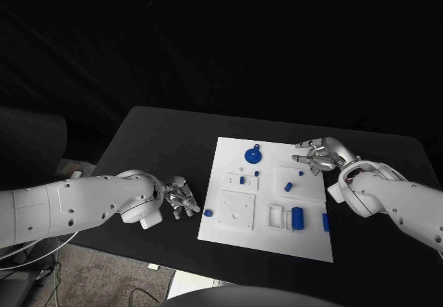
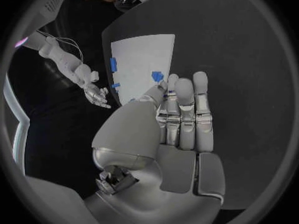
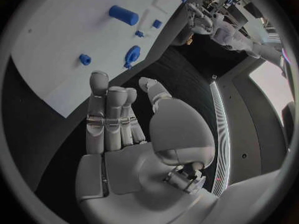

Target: Assemble the parts on the task board

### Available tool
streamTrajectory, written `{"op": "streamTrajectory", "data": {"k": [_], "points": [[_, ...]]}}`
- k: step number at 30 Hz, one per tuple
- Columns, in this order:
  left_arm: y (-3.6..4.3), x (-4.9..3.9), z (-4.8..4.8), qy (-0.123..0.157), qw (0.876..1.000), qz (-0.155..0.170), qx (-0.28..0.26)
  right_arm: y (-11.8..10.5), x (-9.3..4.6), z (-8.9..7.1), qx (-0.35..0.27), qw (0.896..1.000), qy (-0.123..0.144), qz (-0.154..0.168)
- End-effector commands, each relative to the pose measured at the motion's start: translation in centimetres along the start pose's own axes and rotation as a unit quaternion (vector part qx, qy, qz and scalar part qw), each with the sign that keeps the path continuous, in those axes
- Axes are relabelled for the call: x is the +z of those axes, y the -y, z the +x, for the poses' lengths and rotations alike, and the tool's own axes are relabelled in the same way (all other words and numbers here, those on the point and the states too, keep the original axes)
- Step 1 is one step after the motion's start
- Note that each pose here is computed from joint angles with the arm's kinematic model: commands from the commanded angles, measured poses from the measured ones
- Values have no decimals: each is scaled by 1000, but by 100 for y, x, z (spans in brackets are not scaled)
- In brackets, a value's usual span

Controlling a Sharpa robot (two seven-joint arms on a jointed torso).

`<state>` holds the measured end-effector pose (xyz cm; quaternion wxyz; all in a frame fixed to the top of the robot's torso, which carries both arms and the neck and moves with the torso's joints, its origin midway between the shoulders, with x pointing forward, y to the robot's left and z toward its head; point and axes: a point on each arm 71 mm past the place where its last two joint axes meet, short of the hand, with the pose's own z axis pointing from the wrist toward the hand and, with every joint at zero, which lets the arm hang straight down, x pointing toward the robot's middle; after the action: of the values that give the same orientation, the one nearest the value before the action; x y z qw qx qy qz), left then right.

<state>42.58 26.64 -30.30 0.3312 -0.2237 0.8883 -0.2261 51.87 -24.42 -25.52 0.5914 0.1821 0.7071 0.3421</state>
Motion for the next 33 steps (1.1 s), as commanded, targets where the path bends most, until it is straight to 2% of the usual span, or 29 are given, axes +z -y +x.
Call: {"op": "streamTrajectory", "data": {"k": [1,8,11,15,17,20,24,33], "points": [[65,-14,-29,-8,999,32,-31,-21,-5,19,-2,1000,-8,-9],[89,-22,-89,0,999,39,-37,-24,-6,21,-2,1000,-8,-9],[90,-26,-120,15,998,41,-38,-23,-7,19,-2,1000,-8,-9],[113,-43,-157,46,998,53,-4,-20,-8,17,-2,1000,-8,-9],[136,-54,-151,59,996,52,35,-18,-10,14,-3,1000,-7,-9],[156,-57,-116,62,995,35,75,-16,-11,13,-3,1000,-7,-8],[177,-50,-54,54,992,6,114,-18,-11,14,-3,1000,-7,-8],[205,-11,18,45,978,-52,199,-23,-10,19,-2,1000,-8,-9]]}}
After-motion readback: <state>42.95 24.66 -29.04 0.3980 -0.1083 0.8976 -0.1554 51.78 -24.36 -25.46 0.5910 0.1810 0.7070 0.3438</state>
